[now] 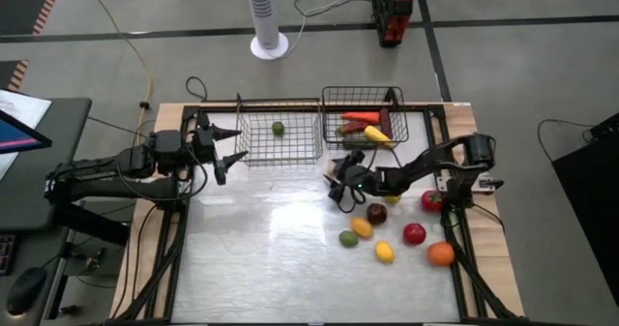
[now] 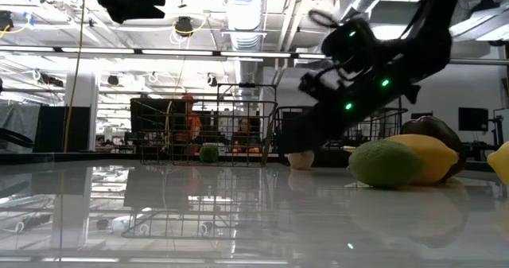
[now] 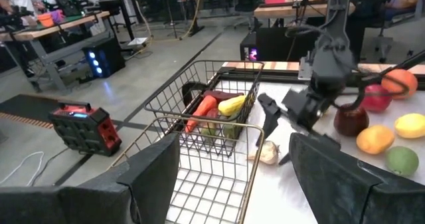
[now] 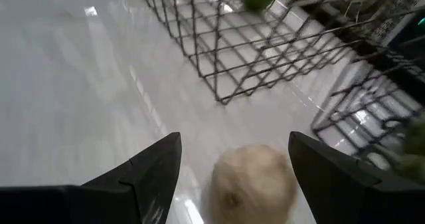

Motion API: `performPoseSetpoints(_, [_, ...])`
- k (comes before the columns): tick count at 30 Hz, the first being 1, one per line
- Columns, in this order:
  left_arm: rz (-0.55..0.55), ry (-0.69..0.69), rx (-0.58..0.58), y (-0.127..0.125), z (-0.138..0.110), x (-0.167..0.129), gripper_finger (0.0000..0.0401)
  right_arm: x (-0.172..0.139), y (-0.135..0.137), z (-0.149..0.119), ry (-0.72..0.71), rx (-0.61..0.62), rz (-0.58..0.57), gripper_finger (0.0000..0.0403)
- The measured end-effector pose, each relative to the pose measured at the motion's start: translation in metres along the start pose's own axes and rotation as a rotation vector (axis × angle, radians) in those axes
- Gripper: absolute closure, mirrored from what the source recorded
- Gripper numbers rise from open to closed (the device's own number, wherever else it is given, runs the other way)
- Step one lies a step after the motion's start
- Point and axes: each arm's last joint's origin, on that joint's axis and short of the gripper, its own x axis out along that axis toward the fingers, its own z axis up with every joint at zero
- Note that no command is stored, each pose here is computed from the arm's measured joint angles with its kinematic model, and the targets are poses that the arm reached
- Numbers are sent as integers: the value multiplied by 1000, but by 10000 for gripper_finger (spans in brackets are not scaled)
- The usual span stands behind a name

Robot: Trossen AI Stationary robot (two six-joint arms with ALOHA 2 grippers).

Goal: Sort produce into baskets
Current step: Put the garlic into the right wire basket

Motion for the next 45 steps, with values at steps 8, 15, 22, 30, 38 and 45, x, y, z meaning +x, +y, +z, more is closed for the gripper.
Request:
performPoseSetpoints(8, [-2, 7, 2, 0, -1, 0, 129, 10, 10, -5, 99, -55, -23, 100])
performPoseSetpoints(15, [-1, 11, 15, 0, -1, 0, 129, 10, 10, 0, 57, -12, -9, 112])
performPoseSetpoints(22, [-1, 11, 7, 0, -1, 0, 129, 4, 22, 0, 53, -14, 56, 108])
performPoseSetpoints(30, [-1, 11, 7, 0, -1, 0, 129, 1, 38, 14, -9, -113, -25, 107])
performPoseSetpoints(38, [-1, 11, 4, 0, -1, 0, 129, 13, 28, 24, -23, -107, -9, 107])
performPoseSetpoints(45, [-1, 11, 6, 0, -1, 0, 129, 36, 28, 4, 37, -65, 30, 107])
